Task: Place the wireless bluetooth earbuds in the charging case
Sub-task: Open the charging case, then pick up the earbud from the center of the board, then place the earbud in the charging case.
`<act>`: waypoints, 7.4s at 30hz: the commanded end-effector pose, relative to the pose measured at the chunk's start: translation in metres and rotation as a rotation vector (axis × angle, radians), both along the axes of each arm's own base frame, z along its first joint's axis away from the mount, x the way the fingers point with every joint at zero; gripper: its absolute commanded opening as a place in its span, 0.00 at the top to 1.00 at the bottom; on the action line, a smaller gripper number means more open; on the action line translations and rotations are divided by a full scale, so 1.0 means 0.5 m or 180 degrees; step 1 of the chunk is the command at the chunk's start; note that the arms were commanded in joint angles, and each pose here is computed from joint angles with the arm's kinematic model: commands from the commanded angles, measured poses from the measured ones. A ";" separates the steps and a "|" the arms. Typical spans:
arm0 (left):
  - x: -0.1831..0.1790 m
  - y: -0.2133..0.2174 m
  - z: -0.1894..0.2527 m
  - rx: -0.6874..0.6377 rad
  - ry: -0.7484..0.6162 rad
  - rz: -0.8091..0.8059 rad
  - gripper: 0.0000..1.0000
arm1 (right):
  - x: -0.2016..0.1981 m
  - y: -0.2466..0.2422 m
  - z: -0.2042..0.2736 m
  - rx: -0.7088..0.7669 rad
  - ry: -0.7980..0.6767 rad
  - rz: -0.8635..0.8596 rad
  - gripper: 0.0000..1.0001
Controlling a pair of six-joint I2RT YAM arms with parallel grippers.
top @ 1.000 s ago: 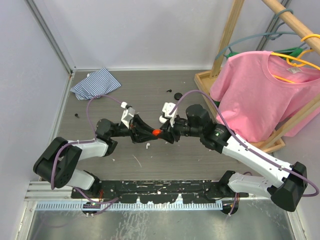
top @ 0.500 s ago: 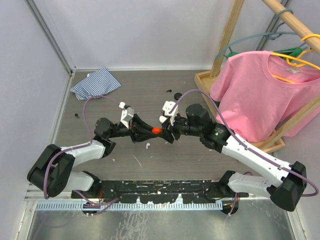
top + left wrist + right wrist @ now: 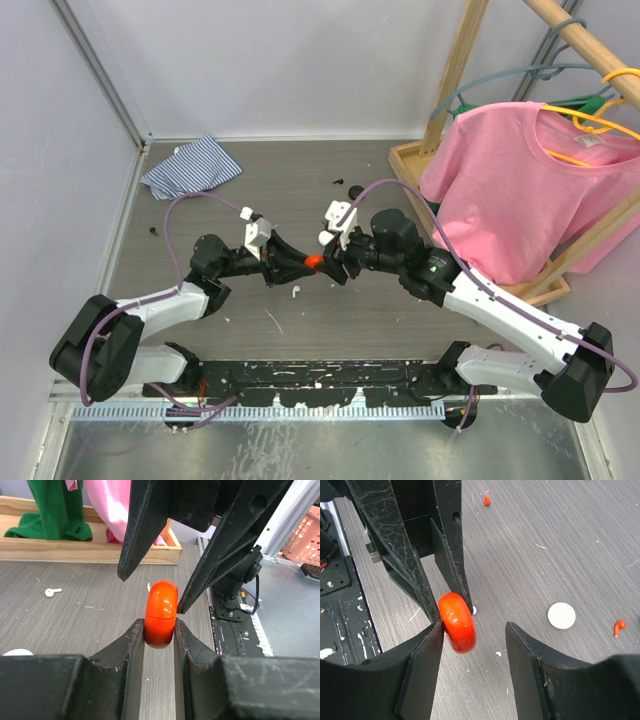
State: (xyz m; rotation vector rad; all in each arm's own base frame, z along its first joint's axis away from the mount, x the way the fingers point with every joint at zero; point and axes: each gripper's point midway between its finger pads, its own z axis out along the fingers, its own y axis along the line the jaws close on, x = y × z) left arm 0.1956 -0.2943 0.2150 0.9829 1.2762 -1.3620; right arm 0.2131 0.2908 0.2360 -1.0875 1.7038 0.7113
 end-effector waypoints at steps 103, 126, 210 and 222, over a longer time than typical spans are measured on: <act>0.127 0.050 -0.081 0.0144 -0.0191 0.1234 1.00 | 0.269 -0.165 -0.326 -0.0695 0.1813 -0.2500 0.77; 0.112 0.045 -0.075 0.0103 -0.0199 0.1105 1.00 | 0.094 -0.147 -0.396 -0.1052 0.2054 -0.2442 0.55; 0.118 0.074 -0.063 -0.0004 -0.0351 0.1426 1.00 | 0.151 -0.083 -0.225 -0.0657 0.1265 -0.1931 0.83; 0.102 0.083 -0.043 -0.0143 -0.0475 0.1433 1.00 | 0.107 -0.008 -0.015 0.0623 0.0667 -0.1097 0.82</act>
